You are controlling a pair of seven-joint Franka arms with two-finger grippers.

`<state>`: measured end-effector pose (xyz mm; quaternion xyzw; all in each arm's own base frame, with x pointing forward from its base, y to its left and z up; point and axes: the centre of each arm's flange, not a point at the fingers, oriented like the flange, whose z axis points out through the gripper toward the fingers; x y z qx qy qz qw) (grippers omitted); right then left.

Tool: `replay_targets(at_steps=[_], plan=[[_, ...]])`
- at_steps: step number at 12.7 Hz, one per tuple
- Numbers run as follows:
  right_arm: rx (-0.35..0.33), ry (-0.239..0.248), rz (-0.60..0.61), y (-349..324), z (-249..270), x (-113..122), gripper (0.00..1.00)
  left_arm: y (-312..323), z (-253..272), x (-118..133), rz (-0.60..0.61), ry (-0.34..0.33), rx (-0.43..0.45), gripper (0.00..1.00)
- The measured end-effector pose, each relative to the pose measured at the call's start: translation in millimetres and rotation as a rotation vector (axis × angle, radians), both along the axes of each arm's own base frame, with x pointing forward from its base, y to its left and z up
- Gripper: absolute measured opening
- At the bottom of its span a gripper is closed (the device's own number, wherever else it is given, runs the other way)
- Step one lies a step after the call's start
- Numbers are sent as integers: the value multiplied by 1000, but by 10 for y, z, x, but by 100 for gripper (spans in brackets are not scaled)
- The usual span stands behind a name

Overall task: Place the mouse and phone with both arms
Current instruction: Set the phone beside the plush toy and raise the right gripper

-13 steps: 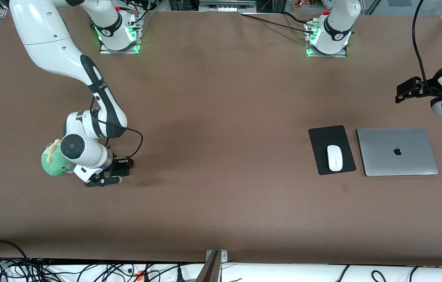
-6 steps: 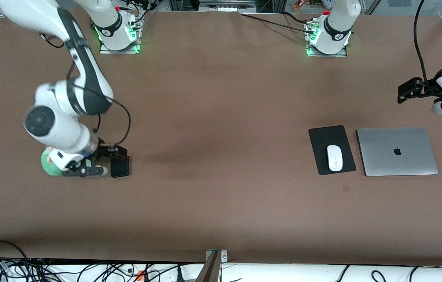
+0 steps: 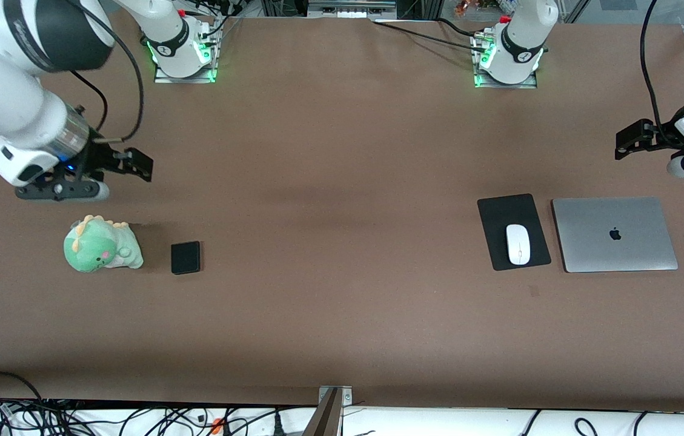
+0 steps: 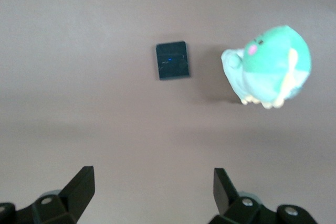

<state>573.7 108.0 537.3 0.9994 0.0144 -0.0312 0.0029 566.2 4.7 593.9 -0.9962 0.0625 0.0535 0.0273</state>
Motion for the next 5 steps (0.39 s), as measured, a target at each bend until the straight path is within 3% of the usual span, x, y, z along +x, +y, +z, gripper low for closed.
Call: replay_targets(at_steps=[5], plan=[[0,10,-14,-248,101,-1,100,0,0,0,-1,0,0,100]])
